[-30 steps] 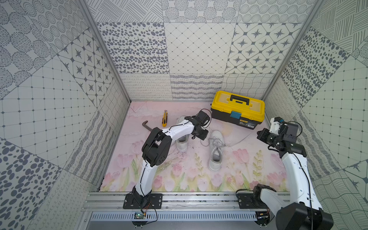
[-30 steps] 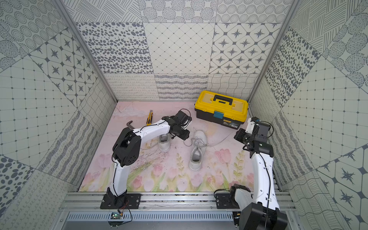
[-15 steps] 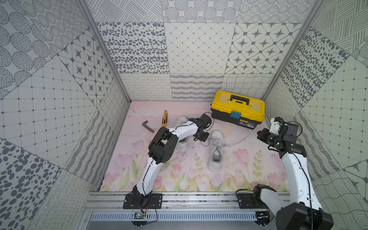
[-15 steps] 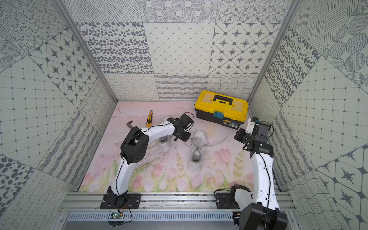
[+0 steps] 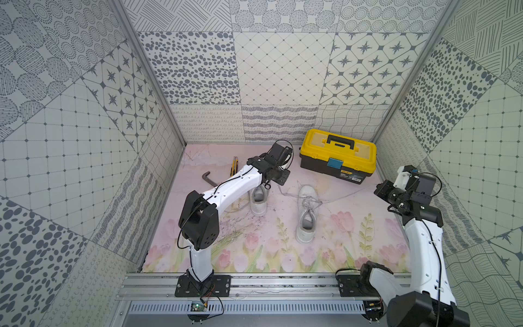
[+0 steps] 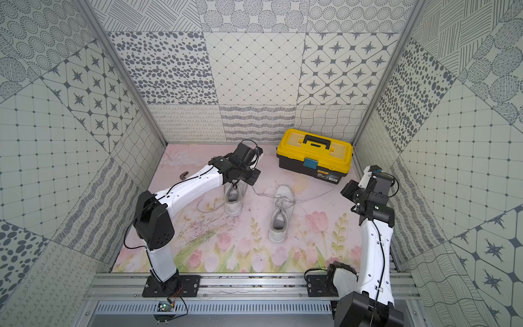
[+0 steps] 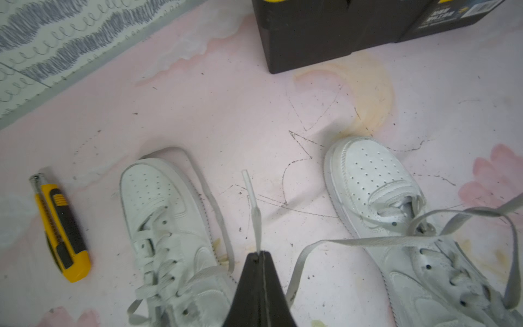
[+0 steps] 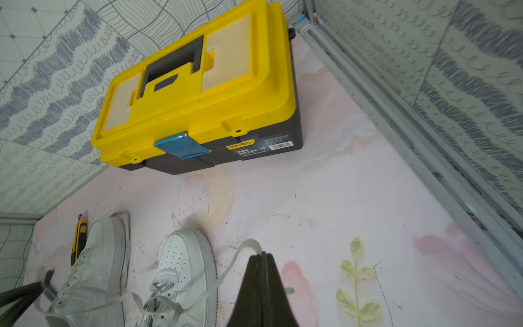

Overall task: Tie the shoes
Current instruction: Tie the shoelace on the shoe.

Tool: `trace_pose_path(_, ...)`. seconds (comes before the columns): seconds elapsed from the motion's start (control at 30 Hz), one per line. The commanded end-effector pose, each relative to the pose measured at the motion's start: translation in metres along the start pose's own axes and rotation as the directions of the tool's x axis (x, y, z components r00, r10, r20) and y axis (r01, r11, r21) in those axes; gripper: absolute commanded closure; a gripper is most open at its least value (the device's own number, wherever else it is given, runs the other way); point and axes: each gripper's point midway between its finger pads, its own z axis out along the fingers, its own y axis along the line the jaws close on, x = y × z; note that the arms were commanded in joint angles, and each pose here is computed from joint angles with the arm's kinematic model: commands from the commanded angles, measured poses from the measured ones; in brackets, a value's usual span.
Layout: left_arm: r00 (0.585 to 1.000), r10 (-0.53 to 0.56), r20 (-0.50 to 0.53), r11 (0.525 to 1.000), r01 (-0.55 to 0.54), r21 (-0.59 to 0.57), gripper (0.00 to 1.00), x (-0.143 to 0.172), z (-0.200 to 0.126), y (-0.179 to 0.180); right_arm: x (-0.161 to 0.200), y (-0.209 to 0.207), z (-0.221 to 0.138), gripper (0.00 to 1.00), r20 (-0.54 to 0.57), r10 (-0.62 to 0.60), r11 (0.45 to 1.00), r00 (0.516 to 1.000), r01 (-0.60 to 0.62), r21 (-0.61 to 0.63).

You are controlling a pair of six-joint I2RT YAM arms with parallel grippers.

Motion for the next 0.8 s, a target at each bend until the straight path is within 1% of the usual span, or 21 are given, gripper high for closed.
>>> trace_pose_path(0.0, 1.0, 0.018, 0.025, 0.98, -0.012, -0.199, 1.0, 0.003, -0.032, 0.052, -0.006, -0.026, -0.001, 1.0, 0.048, 0.056, 0.995, 0.997, -0.06, 0.084)
trace_pose_path(0.1, 0.999, -0.012, 0.045, 0.964, 0.024, -0.266, 1.0, 0.009, -0.049, 0.079, -0.002, -0.052, -0.001, 1.0, 0.069, 0.092, 0.98, 0.993, -0.103, 0.171)
trace_pose_path(0.23, 0.996, -0.059, 0.066, 0.945, 0.077, -0.318, 1.0, 0.021, -0.065, 0.11, 0.001, -0.074, 0.002, 1.0, 0.077, 0.075, 0.959, 0.994, -0.093, 0.266)
trace_pose_path(0.37, 0.991, -0.125, 0.051, 0.927, 0.135, -0.351, 1.0, 0.041, -0.066, 0.135, 0.006, -0.088, 0.009, 1.0, 0.075, 0.089, 0.943, 0.993, -0.108, 0.315)
trace_pose_path(0.5, 0.979, -0.198, 0.055, 0.889, 0.202, -0.41, 1.0, 0.059, -0.073, 0.166, 0.009, -0.112, 0.009, 1.0, 0.099, 0.084, 0.896, 0.992, -0.119, 0.427)
trace_pose_path(0.63, 0.957, -0.279, 0.08, 0.867, 0.287, -0.409, 1.0, 0.074, -0.079, 0.189, 0.011, -0.129, 0.012, 1.0, 0.11, 0.09, 0.864, 0.99, -0.133, 0.486)
trace_pose_path(0.7, 0.95, -0.301, 0.079, 0.868, 0.308, -0.389, 1.0, 0.079, -0.077, 0.191, 0.015, -0.137, 0.016, 1.0, 0.101, 0.093, 0.847, 0.99, -0.132, 0.515)
trace_pose_path(0.77, 0.949, -0.307, 0.067, 0.871, 0.309, -0.383, 1.0, 0.084, -0.072, 0.19, 0.02, -0.149, 0.017, 1.0, 0.097, 0.097, 0.818, 0.99, -0.135, 0.559)
